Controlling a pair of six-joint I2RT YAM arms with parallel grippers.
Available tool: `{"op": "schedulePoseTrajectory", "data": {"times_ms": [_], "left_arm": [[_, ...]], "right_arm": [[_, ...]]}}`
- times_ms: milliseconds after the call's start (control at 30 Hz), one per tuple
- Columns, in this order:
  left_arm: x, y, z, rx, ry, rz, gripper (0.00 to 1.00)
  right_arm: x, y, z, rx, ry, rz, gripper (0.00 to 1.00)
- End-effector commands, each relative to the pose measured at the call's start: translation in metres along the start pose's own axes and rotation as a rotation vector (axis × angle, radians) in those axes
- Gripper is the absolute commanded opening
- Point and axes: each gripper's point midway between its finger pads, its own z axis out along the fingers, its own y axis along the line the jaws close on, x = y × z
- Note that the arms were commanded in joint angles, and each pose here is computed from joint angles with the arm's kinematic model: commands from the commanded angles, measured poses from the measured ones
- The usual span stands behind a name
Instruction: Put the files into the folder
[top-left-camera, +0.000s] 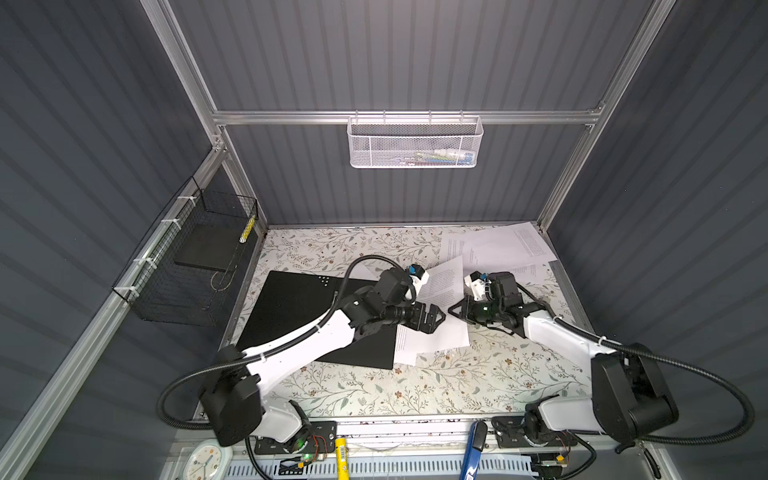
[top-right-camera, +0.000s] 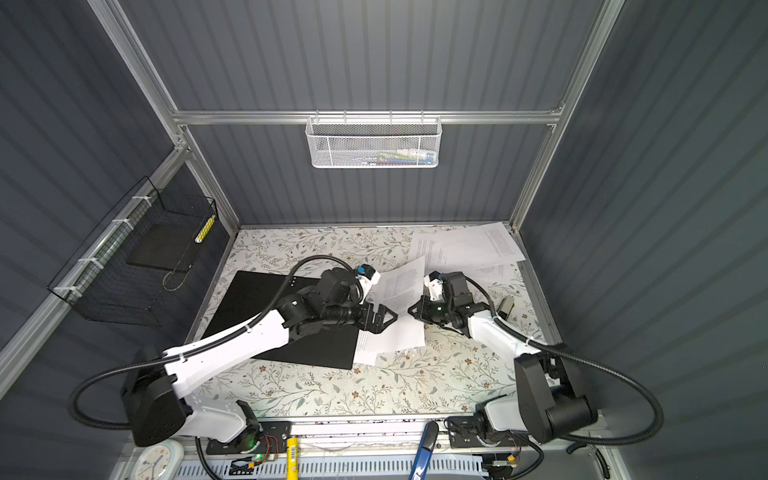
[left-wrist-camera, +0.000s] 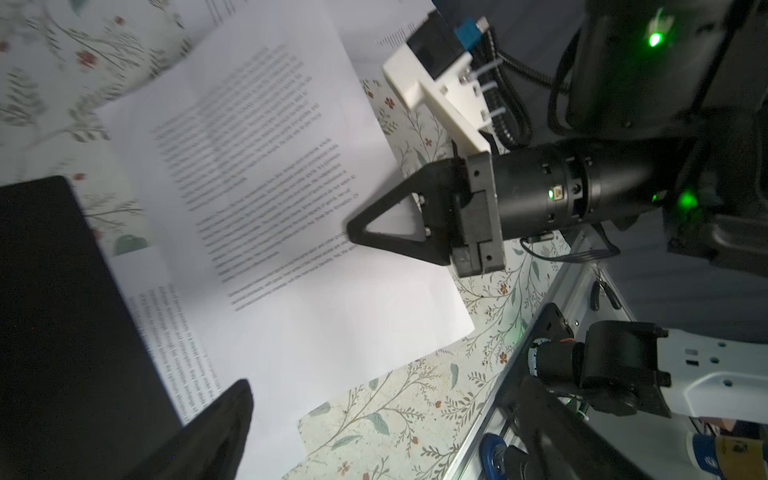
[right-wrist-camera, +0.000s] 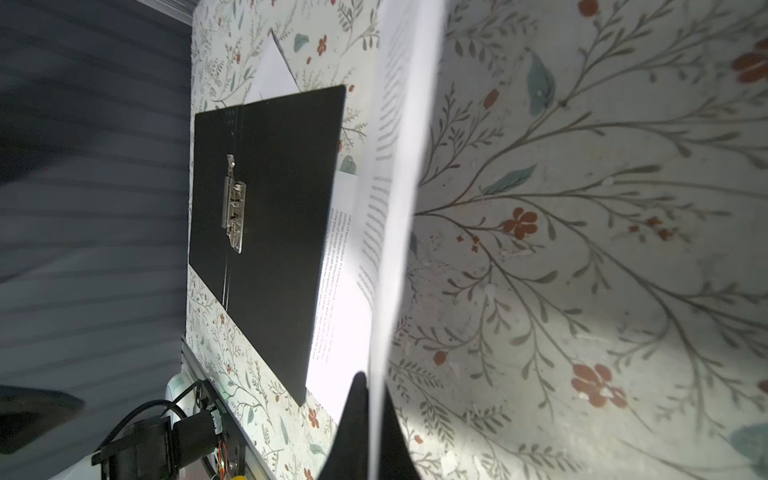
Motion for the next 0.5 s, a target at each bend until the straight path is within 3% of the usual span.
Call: {"op": "schedulePoseTrajectory", "data": {"times_ms": [0, 200, 467], "left_arm": [[0.016, 0.047, -0.050, -0.252, -0.039, -0.052, 1.00], [0.023, 0.078, -0.134, -0.423, -0.193, -0.072, 1.00], [0.032, 0.101, -0.189, -0.554, -0.279, -0.037, 1.00]], "right_arm": [[-0.005, 0.022, -0.015, 0.022, -0.044, -0.023, 0.00], [-0.011, 0.073, -0.031, -0.025, -0.079, -0.046, 0.00], [-0.027, 0.158, -0.013, -0.124, -0.045, -0.106, 0.00]]}}
